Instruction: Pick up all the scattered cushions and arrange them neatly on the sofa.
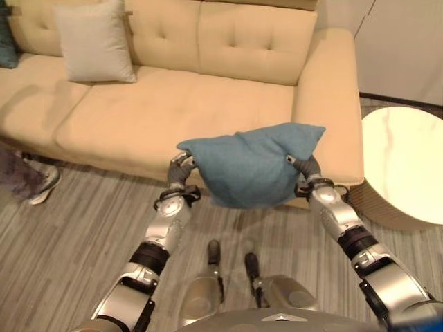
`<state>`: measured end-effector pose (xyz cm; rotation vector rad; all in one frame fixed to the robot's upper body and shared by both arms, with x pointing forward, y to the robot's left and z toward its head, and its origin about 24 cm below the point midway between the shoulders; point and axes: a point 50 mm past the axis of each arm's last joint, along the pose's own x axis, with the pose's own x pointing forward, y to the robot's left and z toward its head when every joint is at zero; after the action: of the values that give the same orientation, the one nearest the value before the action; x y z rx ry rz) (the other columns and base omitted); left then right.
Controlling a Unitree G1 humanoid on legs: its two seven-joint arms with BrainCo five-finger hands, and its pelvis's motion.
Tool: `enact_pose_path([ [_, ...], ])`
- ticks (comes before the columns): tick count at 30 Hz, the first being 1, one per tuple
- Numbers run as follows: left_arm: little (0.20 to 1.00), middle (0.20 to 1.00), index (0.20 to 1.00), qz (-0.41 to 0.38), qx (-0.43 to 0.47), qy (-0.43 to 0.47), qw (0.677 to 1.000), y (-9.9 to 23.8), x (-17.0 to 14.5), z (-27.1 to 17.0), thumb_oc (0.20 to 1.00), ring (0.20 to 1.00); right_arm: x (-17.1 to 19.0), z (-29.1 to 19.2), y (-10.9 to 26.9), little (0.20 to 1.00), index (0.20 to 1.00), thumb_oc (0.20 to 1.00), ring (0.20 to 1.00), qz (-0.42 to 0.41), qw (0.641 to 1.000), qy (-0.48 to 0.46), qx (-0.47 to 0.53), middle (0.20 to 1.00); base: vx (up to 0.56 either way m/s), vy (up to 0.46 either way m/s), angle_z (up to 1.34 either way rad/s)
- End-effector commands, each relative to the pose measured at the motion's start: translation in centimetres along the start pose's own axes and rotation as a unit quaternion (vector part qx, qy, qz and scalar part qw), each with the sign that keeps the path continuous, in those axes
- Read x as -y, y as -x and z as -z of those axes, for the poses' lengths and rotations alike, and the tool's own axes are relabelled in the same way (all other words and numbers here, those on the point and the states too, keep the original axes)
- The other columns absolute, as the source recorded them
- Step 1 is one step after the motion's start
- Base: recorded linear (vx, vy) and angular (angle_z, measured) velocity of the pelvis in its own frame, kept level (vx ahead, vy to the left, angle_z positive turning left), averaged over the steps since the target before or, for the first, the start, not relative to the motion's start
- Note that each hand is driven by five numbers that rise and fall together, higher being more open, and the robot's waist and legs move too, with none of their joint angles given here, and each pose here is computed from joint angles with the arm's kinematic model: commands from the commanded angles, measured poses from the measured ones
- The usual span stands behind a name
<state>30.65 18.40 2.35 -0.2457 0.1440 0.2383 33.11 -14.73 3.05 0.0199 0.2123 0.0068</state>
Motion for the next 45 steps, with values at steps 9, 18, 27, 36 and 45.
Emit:
enact_pose_path([
  [9,0.2,0.2,0.2,0.089,0.153,-0.01,0.984,-0.5,3.3,-7.3,0.2,0.2,-5.1,-8.9,-1.2,0.2,0.2,0.2,0.2,-0.1,0.982,-0.038,0.157,0.2,0.07,0.134,-0.09],
  [18,0.2,0.2,0.2,0.093,0.138,-0.009,0.986,-0.2,3.6,-6.4,0.2,0.2,-4.5,-8.1,-1.4,0.2,0.2,0.2,0.2,-0.092,0.985,-0.046,0.14,0.2,0.1,0.006,0.06],
  [27,0.2,0.2,0.2,0.084,0.126,-0.012,0.988,-0.2,3.1,-5.8,0.2,0.2,-4.2,-7.1,-1.2,0.2,0.2,0.2,0.2,-0.089,0.987,-0.031,0.128,0.2,0.03,-0.017,0.08],
  [36,0.2,0.2,0.2,-0.002,-0.067,-0.064,0.996,4.6,-3.1,4.5,0.2,0.2,2.8,5.3,3.9,0.2,0.2,0.2,0.2,0.03,0.998,0.014,-0.046,0.2,0.03,0.012,0.03],
  [45,0.2,0.2,0.2,-0.006,-0.06,-0.058,0.996,4.7,-3.2,4.2,0.2,0.2,2.9,5.1,4.0,0.2,0.2,0.2,0.2,0.03,0.999,0.014,-0.039,0.2,0.03,0.013,-0.07],
])
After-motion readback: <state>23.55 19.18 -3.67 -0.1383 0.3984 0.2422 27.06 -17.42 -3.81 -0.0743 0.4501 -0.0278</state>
